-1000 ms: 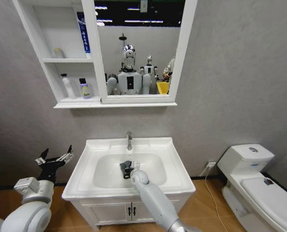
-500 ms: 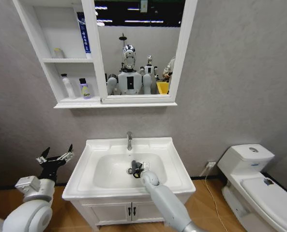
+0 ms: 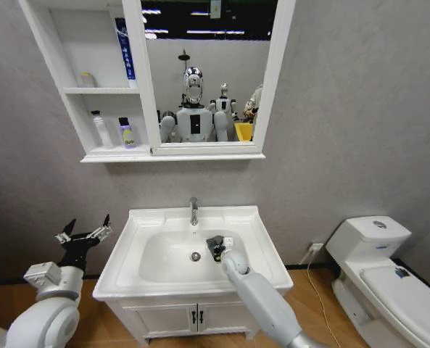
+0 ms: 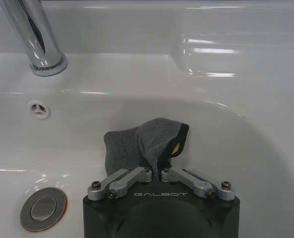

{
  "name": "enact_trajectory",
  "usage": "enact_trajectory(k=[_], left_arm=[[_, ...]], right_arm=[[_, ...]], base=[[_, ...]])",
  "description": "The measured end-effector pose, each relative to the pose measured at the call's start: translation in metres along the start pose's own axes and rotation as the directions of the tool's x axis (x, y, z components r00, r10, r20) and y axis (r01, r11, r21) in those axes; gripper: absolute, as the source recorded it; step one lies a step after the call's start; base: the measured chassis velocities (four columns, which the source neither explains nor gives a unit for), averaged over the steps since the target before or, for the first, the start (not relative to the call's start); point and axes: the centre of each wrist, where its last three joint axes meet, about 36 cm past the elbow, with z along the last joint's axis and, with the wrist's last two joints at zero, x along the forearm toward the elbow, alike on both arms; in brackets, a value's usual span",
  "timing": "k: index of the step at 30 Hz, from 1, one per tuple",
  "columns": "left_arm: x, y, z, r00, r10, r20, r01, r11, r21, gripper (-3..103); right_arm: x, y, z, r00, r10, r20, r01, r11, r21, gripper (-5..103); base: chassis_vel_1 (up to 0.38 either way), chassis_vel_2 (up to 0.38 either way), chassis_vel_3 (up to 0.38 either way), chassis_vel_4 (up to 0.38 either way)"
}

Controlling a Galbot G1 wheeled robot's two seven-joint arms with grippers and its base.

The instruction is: Move facial cleanser and shampoo from washbasin to cabinet, then wipe washbasin with towel.

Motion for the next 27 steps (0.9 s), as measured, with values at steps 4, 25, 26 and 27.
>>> enact_trajectory(k=[4,25,26,27], left_arm=[[0.000,0.002,-0.001,1.000,0.000,0.003,0.000,1.000,-0.001,100],[-0.003,0.000,0.001,1.000,0.005,0.010,-0.005,1.000,0.008,100],[-0.003,0.001,0.002,1.000,0.005,0.009,-0.005,1.000,0.008,100],[-0.002,0.001,0.002,1.000,0.004,0.009,-0.005,1.000,0.009,100]], right_arm=[[0.002,-0.009,0.000,1.000,0.015,-0.002,-0.015,1.000,0.016,3],[0.037,-0.060,-0.052,0.973,0.095,0.209,-0.108,0.993,0.051,3],[0.034,-0.067,-0.059,0.967,0.104,0.234,-0.119,0.992,0.051,3],[0.029,-0.074,-0.064,0.961,0.110,0.255,-0.128,0.990,0.054,3]], base=[[0.000,0.000,0.000,0.000],[0.000,0.000,0.000,0.000],[0.000,0.000,0.000,0.000],[0.000,0.000,0.000,0.000]])
